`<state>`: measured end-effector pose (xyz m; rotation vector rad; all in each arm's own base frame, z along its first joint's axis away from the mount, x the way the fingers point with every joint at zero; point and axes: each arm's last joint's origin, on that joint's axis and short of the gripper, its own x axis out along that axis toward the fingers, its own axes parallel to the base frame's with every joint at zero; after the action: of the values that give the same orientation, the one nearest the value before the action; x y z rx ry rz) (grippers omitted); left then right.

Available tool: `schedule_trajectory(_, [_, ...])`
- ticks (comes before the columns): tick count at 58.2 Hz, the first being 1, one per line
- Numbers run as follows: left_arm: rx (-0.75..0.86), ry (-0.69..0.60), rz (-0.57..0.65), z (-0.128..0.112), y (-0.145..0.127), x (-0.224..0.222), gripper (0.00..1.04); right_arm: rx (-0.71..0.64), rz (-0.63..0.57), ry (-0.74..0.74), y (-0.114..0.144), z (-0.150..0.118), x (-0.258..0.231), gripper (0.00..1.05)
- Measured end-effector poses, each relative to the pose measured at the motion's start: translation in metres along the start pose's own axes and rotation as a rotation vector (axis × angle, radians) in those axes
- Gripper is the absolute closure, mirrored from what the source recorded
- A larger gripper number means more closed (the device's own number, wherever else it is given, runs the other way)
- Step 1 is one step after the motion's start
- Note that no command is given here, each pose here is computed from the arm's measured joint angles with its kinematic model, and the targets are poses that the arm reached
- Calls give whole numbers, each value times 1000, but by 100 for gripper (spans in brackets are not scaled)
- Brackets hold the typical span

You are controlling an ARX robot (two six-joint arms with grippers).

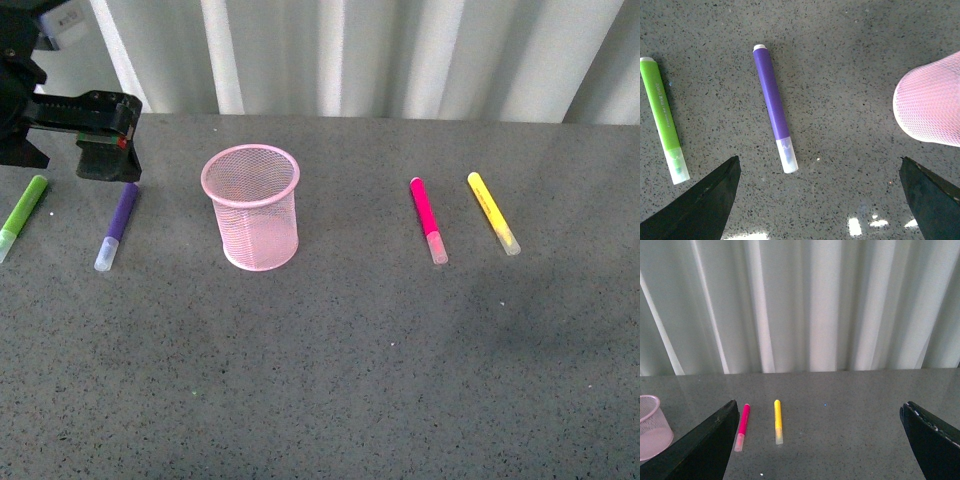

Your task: Insert purple and pink pens into pink cup

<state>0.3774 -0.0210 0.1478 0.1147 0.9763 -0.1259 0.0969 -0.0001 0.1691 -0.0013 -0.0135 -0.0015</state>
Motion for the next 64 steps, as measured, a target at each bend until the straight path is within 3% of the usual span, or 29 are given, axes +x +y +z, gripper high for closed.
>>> schedule_trajectory(20, [-39, 13, 5, 25, 7, 27, 7, 0, 0, 0, 0, 0, 0, 7])
schedule_trajectory(64, [-68, 113, 33, 24, 14, 99, 7, 0, 0, 0, 0, 0, 0, 7])
